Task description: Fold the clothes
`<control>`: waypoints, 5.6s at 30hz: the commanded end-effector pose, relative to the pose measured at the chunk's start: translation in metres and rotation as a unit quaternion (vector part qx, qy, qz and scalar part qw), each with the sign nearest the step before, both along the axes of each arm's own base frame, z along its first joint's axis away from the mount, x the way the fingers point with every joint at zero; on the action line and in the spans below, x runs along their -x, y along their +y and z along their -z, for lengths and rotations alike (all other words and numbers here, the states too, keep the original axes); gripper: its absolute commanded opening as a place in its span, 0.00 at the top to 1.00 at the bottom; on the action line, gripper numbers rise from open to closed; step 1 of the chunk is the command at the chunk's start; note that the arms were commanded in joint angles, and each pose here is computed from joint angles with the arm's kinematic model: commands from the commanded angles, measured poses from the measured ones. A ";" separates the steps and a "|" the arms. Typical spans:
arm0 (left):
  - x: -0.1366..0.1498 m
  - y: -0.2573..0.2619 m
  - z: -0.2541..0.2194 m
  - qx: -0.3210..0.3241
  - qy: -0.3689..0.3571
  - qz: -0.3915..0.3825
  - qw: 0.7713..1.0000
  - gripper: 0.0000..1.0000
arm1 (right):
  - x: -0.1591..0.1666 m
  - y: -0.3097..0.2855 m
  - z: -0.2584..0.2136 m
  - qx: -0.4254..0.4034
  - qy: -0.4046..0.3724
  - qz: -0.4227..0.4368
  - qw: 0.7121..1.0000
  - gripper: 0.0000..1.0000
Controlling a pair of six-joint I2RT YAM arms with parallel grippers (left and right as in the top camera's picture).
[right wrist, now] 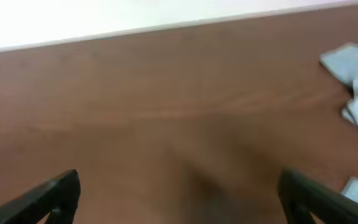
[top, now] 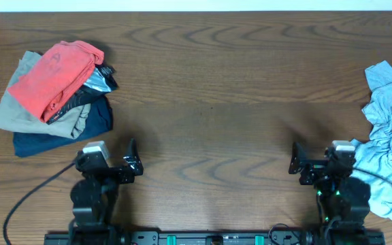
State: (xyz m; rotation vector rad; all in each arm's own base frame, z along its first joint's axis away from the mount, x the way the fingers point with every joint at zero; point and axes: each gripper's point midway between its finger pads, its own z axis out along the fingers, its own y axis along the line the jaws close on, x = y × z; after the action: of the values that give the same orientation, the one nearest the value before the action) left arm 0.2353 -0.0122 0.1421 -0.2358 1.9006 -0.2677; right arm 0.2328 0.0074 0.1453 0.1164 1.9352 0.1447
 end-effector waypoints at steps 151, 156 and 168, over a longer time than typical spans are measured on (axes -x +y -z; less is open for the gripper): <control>-0.056 -0.150 0.143 -0.059 0.527 0.205 0.823 0.94 | -0.018 -0.049 0.041 -0.087 0.423 0.095 0.897 0.01; 0.015 -0.193 0.101 0.102 0.627 0.296 0.713 0.94 | -0.018 -0.050 0.041 -0.086 0.423 0.096 0.897 0.01; 0.061 -0.188 0.048 0.108 0.629 0.381 0.669 0.16 | -0.018 -0.051 0.041 -0.083 0.423 0.099 0.897 0.01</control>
State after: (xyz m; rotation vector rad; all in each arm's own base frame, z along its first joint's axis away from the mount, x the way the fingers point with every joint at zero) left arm 0.1633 -0.2133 0.1040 0.3066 3.3039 -1.3483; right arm 0.2485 -0.0398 0.0985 0.5710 2.7796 0.1510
